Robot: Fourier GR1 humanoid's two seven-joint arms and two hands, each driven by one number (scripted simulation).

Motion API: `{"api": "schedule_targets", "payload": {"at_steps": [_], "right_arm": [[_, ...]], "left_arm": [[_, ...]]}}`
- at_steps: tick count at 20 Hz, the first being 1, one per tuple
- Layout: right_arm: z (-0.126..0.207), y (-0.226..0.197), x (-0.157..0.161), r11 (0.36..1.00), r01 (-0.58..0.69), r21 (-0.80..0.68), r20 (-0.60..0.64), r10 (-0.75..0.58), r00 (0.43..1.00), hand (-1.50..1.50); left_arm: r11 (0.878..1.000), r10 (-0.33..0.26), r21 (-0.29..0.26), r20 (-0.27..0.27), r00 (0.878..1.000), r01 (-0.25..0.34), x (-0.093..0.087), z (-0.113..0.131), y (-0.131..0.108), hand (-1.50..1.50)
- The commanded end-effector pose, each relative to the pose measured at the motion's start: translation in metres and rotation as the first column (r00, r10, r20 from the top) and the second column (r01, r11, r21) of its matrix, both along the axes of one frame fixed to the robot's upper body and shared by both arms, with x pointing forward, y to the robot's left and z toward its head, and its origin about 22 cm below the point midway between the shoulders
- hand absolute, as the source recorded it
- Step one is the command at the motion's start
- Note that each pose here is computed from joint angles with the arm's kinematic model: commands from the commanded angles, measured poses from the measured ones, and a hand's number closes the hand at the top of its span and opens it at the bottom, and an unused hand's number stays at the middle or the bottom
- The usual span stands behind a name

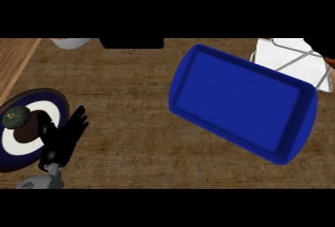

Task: Pick the croissant from the tray and place it in the tiered shelf

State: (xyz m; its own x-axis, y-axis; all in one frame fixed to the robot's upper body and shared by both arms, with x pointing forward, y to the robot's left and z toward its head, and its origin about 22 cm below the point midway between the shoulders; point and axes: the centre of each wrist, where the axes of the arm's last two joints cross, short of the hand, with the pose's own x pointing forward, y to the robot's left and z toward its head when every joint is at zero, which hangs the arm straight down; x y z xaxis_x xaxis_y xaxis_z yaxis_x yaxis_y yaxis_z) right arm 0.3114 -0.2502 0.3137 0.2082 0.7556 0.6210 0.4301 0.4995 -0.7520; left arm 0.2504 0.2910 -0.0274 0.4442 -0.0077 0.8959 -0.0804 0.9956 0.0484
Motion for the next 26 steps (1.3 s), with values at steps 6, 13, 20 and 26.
{"api": "schedule_targets", "payload": {"at_steps": [6,13,20,26], "right_arm": [[0.032,-0.061,0.034,0.997,0.072,0.031,0.029,-0.073,0.997,1.50],[0.035,-0.085,0.071,0.999,0.034,0.003,-0.017,-0.034,0.999,1.50],[0.029,-0.122,0.084,0.998,-0.012,-0.060,-0.061,0.008,0.998,1.50],[0.003,-0.120,0.110,0.997,0.039,-0.063,-0.042,-0.042,0.998,1.50]], "left_arm": [[1.000,0.004,0.006,0.014,1.000,-0.004,0.006,-0.003,-0.005,0.00],[1.000,-0.010,0.004,-0.003,1.000,0.010,-0.006,-0.004,0.016,0.00],[1.000,-0.008,0.010,0.013,1.000,0.008,0.015,0.006,0.000,0.00],[0.999,-0.041,-0.014,0.005,0.999,0.041,0.002,0.011,-0.003,0.00]]}}
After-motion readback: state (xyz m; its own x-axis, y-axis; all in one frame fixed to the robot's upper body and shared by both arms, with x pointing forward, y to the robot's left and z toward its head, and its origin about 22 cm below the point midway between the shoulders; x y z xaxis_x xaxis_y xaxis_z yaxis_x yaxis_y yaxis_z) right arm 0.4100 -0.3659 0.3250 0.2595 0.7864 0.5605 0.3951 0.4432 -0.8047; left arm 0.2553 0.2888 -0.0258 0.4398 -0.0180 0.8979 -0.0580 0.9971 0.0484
